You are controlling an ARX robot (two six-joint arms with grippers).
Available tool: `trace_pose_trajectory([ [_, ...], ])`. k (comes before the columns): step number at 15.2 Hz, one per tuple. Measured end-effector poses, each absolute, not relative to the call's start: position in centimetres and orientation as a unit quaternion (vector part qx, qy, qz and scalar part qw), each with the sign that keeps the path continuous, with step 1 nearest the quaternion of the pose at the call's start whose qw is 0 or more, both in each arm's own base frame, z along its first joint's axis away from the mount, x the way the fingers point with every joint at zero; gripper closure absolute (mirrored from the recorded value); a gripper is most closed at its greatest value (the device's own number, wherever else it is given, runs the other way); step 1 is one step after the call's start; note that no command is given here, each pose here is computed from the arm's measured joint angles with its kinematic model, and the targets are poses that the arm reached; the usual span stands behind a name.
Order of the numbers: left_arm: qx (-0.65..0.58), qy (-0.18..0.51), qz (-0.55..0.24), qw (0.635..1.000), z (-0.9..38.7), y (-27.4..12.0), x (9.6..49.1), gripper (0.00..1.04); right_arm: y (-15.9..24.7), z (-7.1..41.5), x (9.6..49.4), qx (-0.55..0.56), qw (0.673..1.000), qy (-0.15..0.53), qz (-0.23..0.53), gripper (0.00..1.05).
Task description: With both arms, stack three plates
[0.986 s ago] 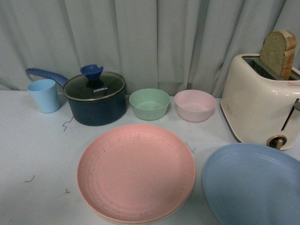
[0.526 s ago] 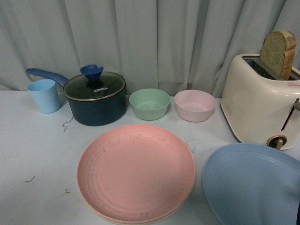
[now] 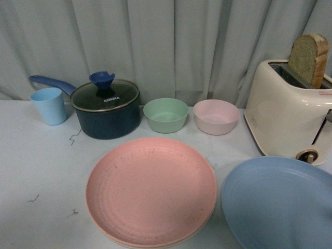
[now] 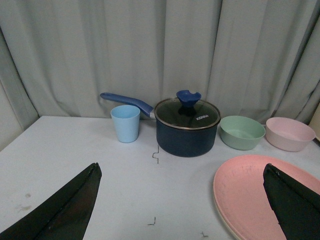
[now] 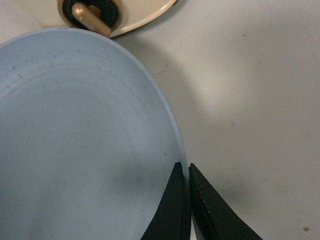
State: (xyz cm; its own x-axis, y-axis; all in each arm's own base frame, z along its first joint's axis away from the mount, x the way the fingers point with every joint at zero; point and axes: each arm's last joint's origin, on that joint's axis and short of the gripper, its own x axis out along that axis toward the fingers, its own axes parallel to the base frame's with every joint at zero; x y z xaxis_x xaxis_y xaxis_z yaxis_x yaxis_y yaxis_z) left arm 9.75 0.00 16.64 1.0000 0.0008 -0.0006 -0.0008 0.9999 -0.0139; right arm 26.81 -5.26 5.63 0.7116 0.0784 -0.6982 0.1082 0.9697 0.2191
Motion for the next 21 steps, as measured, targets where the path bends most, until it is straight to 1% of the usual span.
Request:
trace_pose_trajectory([
  [3, -0.007, 0.0, 0.0, 1.0, 16.6, 0.0, 9.8, 0.07, -6.5, 7.6, 23.7, 0.135, 0.92, 0.367, -0.017, 1.02],
  [5, -0.007, 0.0, 0.0, 1.0, 16.6, 0.0, 9.8, 0.07, -6.5, 9.6, 22.0, 0.15, 0.923, 0.354, 0.002, 1.02],
  [6, -0.007, 0.0, 0.0, 1.0, 16.6, 0.0, 9.8, 0.07, -6.1, 11.0, 21.6, 0.157, 0.928, 0.338, 0.023, 1.02],
  [7, -0.007, 0.0, 0.0, 1.0, 16.6, 0.0, 9.8, 0.07, -5.4, 13.3, 21.6, 0.159, 0.942, 0.292, 0.044, 1.02],
  [8, -0.007, 0.0, 0.0, 1.0, 16.6, 0.0, 9.8, 0.07, -4.3, 14.9, 22.5, 0.161, 0.95, 0.261, 0.054, 1.02],
  [9, -0.007, 0.0, 0.0, 1.0, 16.6, 0.0, 9.8, 0.07, -2.3, 15.3, 24.5, 0.166, 0.951, 0.255, 0.062, 1.02],
  [10, -0.007, 0.0, 0.0, 1.0, 16.6, 0.0, 9.8, 0.07, 3.0, 13.6, 28.1, 0.172, 0.931, 0.311, 0.087, 1.02],
  [11, -0.007, 0.0, 0.0, 1.0, 16.6, 0.0, 9.8, 0.07, 8.7, 12.6, 30.7, 0.153, 0.921, 0.343, 0.107, 1.02],
  [12, -0.007, 0.0, 0.0, 1.0, 16.6, 0.0, 9.8, 0.07, 10.9, 12.2, 31.3, 0.145, 0.915, 0.356, 0.118, 1.02],
  [15, -0.007, 0.0, 0.001, 1.0, 16.6, 0.0, 9.8, 0.07, 13.3, 11.9, 31.9, 0.128, 0.914, 0.368, 0.113, 1.02],
  [21, -0.007, 0.0, 0.0, 1.0, 16.6, 0.0, 9.8, 0.07, 14.1, 11.1, 33.2, 0.117, 0.913, 0.38, 0.094, 1.02],
])
